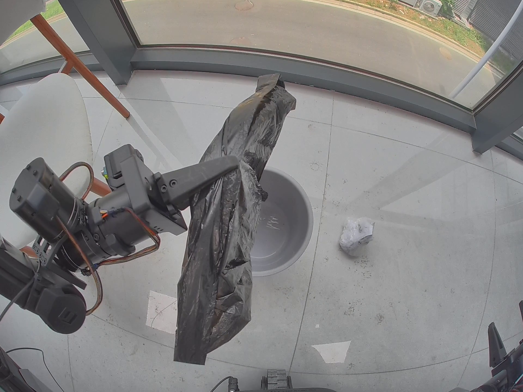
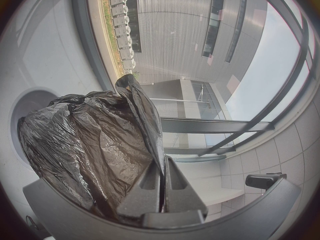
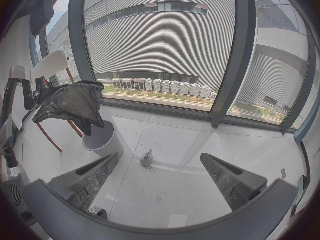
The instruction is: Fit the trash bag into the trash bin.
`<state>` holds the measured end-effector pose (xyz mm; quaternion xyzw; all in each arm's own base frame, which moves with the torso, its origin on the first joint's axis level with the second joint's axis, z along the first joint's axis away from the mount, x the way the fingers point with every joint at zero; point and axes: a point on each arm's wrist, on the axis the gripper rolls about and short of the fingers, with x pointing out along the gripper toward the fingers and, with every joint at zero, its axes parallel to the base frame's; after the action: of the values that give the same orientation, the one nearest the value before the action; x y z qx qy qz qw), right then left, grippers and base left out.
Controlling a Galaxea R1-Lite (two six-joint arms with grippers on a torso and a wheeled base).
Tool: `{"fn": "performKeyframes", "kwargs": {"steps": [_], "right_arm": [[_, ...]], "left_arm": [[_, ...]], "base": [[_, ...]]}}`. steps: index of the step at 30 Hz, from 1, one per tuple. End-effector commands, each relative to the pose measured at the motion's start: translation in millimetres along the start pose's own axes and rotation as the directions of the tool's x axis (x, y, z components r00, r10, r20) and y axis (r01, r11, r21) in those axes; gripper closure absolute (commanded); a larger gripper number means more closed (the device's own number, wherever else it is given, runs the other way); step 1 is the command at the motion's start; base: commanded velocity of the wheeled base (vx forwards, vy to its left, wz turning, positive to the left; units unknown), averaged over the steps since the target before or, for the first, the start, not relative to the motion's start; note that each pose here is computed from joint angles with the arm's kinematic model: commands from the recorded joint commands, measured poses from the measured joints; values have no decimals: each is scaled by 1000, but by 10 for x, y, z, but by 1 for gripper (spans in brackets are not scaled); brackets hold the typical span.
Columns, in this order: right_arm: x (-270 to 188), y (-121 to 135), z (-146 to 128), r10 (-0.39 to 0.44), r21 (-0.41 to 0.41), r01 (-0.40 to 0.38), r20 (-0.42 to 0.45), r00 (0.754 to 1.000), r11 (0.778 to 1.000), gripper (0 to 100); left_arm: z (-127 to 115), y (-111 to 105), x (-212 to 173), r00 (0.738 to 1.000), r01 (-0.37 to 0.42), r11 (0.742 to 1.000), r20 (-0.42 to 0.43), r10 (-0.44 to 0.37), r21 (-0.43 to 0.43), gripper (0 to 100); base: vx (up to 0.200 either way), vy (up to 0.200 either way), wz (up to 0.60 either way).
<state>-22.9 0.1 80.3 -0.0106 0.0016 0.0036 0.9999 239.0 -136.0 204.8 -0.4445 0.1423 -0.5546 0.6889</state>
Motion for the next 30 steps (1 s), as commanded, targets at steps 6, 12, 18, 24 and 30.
{"fn": "performKeyframes", "kwargs": {"steps": [6, 12, 18, 24, 30], "right_arm": [[12, 1, -49, 1, 0, -1, -17, 1000, 1000, 0], [12, 1, -49, 1, 0, -1, -17, 1000, 1000, 0], [12, 1, -49, 1, 0, -1, -17, 1000, 1000, 0], [12, 1, -49, 1, 0, -1, -17, 1000, 1000, 0], [12, 1, -49, 1, 0, -1, -17, 1000, 1000, 0]], "left_arm": [[-22, 196, 40, 999, -30, 999, -10, 30, -25, 100], [-13, 191, 47, 1000, -30, 999, -2, 30, -19, 100], [-16, 192, 45, 1000, -29, 999, -8, 29, -20, 100], [-23, 204, 36, 999, -32, 999, -13, 32, -8, 100], [-62, 299, 37, 998, -60, 996, -13, 61, 66, 100]], "base": [[33, 0, 0], [167, 0, 0], [0, 0, 0], [133, 0, 0], [167, 0, 0]]}}
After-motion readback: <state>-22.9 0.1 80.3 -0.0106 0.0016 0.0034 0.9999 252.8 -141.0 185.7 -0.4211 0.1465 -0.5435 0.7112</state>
